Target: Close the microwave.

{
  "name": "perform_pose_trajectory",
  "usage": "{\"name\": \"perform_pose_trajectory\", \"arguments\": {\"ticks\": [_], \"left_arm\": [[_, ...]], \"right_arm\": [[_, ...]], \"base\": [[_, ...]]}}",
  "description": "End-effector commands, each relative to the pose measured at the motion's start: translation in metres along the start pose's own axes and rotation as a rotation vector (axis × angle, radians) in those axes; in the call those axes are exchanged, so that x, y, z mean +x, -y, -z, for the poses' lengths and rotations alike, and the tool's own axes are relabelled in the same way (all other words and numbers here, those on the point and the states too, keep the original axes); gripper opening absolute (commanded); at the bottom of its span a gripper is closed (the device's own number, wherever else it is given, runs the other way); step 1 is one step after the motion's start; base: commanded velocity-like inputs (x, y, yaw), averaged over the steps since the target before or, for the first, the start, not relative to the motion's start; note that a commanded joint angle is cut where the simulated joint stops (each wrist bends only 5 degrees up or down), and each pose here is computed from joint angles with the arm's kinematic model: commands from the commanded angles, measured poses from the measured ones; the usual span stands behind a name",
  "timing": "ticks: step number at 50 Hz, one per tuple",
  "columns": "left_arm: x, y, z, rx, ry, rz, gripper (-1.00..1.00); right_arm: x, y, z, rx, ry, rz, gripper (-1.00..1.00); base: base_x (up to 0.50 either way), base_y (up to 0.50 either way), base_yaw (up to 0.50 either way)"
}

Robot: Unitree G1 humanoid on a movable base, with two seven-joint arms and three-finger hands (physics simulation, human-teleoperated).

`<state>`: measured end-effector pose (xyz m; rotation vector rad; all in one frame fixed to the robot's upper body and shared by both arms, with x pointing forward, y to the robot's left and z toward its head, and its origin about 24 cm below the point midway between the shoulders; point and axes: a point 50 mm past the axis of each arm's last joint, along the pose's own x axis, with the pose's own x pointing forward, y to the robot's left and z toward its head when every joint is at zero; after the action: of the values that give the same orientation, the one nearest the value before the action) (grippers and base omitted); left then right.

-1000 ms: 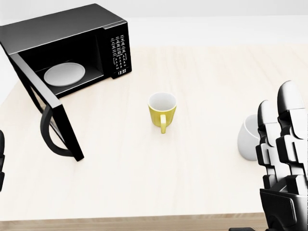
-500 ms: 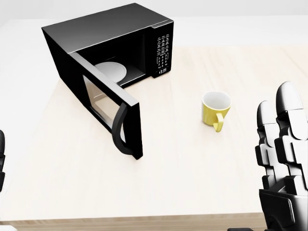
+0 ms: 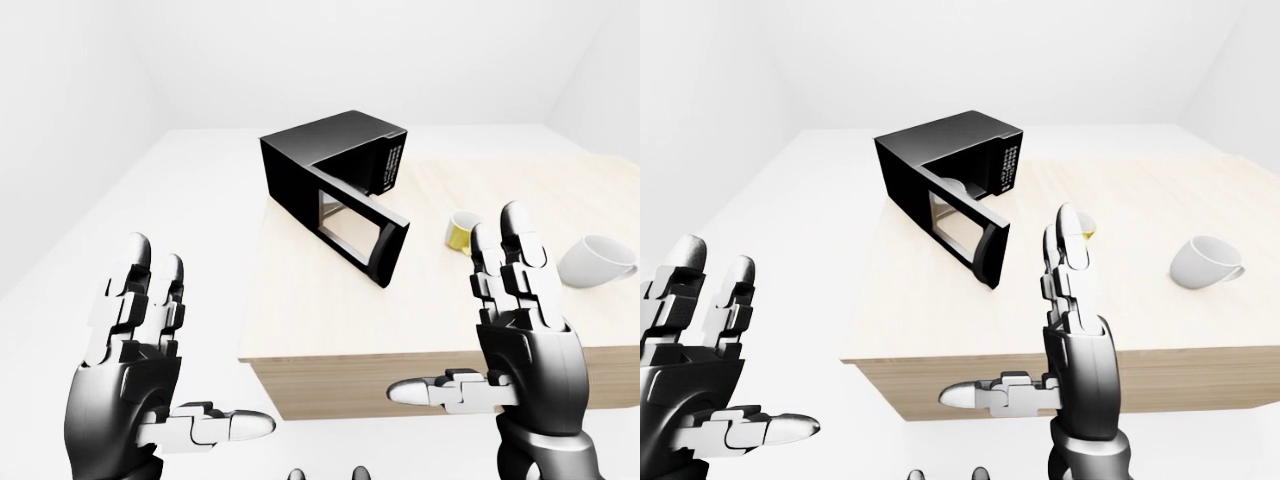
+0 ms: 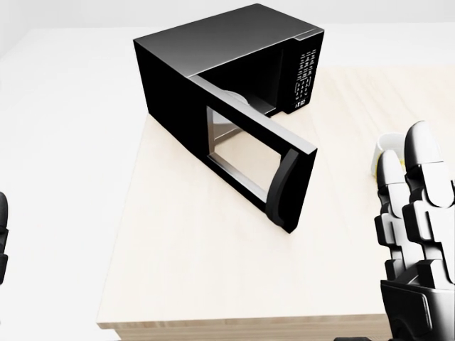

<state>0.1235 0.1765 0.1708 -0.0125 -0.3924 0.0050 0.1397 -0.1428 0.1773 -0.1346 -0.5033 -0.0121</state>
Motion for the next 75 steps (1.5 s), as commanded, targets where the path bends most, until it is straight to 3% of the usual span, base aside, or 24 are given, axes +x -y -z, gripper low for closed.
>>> {"name": "perform_pose_trajectory", "arguments": {"ticks": [1, 27, 35, 61, 75], "left_arm": [[-0.0001, 0.0003, 0.0002, 0.0, -0.002, 0.0, 1.0], [0.0001, 0.0026, 0.0012, -0.001, -0.006, 0.009, 1.0], [0.0009, 0.0025, 0.002, 0.014, -0.014, 0.001, 1.0], [-0.0006, 0.0051, 0.0032, 0.019, -0.025, 0.009, 1.0], [-0.001, 0.0047, 0.0019, -0.014, -0.015, 0.014, 1.0]], "right_arm": [[0.0, -0.0005, 0.001, 0.0, -0.004, -0.002, 1.0], [-0.0001, -0.0018, 0.0028, -0.004, -0.012, -0.003, 1.0], [0.0004, -0.0026, 0.0042, -0.009, -0.015, -0.003, 1.0], [0.0004, -0.0055, 0.0053, -0.01, -0.018, -0.008, 1.0], [-0.0002, -0.0051, 0.0059, -0.002, -0.024, -0.008, 1.0]], "base": [[0.0, 0.5, 0.0], [0.0, 0.5, 0.0], [0.0, 0.0, 0.0], [0.5, 0.02, 0.0], [0.0, 0.0, 0.0]]}}
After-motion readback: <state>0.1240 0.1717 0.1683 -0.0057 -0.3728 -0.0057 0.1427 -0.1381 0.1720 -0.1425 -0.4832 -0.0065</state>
